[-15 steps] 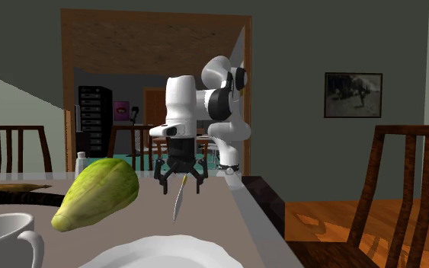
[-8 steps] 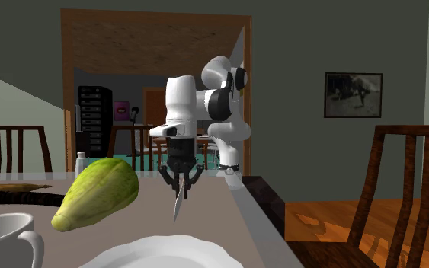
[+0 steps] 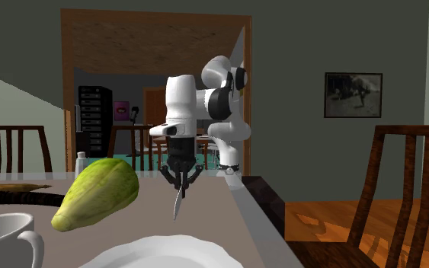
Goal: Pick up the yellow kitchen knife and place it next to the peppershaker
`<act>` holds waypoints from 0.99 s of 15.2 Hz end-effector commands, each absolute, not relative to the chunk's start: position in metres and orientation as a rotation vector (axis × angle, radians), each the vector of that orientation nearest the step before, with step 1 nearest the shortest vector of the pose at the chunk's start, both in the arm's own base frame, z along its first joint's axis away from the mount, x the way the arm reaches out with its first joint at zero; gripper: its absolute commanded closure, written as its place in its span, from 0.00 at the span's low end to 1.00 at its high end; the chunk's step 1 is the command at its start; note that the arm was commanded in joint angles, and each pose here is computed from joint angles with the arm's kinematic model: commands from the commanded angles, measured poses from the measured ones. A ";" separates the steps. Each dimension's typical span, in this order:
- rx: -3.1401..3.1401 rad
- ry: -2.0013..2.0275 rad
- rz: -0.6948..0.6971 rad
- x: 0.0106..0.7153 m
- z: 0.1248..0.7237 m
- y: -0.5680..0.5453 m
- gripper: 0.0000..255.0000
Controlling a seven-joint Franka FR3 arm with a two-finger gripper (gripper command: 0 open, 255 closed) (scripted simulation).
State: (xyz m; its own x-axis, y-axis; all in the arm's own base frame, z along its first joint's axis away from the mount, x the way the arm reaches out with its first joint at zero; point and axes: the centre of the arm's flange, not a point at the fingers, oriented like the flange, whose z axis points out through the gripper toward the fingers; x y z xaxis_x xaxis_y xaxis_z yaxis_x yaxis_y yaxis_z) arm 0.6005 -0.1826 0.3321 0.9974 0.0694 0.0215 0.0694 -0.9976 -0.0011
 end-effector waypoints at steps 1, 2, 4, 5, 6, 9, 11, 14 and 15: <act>-3.138 -0.109 -0.034 0.600 0.340 -0.182 1.00; -3.138 -0.109 -0.034 0.601 0.346 -0.182 1.00; -3.138 -0.109 -0.034 0.601 0.356 -0.182 1.00; -3.138 -0.109 -0.034 0.601 0.361 -0.182 1.00; -3.138 -0.109 -0.034 0.601 0.367 -0.182 1.00; -3.138 -0.109 -0.034 0.601 0.383 -0.182 1.00; -3.138 -0.109 -0.034 0.601 0.393 -0.182 1.00; -3.138 -0.109 -0.034 0.601 0.409 -0.182 1.00; -3.138 -0.109 -0.034 0.601 0.414 -0.182 1.00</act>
